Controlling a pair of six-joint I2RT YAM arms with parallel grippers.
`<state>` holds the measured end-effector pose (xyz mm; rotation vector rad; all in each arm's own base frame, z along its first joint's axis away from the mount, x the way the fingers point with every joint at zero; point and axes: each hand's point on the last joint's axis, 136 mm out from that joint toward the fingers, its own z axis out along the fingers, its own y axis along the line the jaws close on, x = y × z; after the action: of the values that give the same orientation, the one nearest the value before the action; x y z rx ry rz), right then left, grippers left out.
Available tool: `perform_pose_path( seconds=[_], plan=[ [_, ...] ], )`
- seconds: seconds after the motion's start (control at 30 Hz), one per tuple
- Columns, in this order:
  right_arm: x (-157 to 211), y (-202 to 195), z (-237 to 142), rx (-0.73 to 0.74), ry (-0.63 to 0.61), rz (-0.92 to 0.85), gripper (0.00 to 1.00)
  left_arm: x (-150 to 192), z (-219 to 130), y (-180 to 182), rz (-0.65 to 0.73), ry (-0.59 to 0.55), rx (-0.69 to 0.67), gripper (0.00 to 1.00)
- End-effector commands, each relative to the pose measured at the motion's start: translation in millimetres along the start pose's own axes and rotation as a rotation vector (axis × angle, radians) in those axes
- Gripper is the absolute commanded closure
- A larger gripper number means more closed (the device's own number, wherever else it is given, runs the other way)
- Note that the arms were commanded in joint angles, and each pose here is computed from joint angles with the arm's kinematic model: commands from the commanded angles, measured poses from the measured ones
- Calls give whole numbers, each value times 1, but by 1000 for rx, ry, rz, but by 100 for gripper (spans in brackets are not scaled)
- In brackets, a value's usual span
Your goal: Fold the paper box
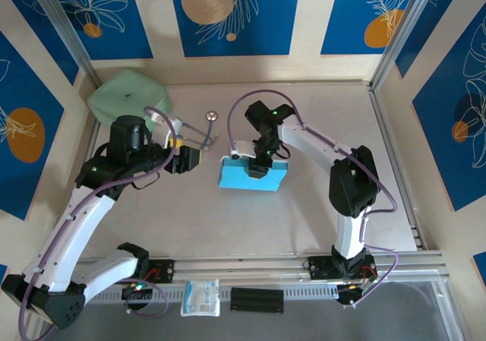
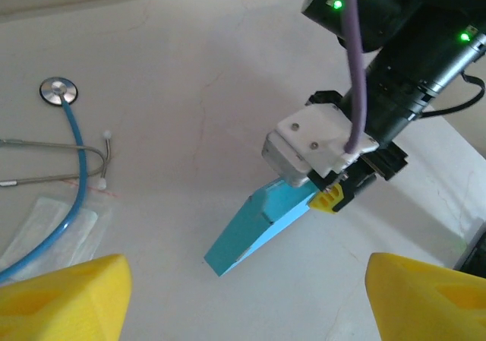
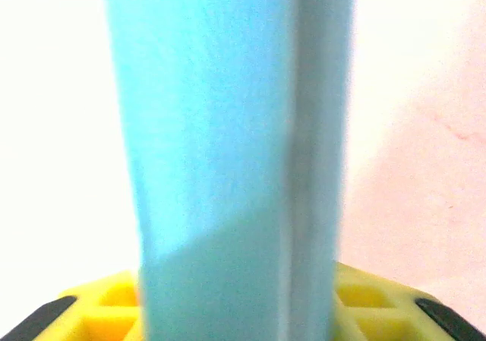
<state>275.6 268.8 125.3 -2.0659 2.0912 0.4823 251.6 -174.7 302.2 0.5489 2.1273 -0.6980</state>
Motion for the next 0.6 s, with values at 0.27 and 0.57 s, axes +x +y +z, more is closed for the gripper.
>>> perform_pose_path(
  seconds=[0.27, 0.57],
  plan=[
    [-19, 11, -11, 37, 0, -84, 42, 33, 13, 6, 12, 92, 11, 23],
    [-29, 15, -27, 50, -40, -69, 31, 43, 16, 17, 5, 131, -41, 24]
  ],
)
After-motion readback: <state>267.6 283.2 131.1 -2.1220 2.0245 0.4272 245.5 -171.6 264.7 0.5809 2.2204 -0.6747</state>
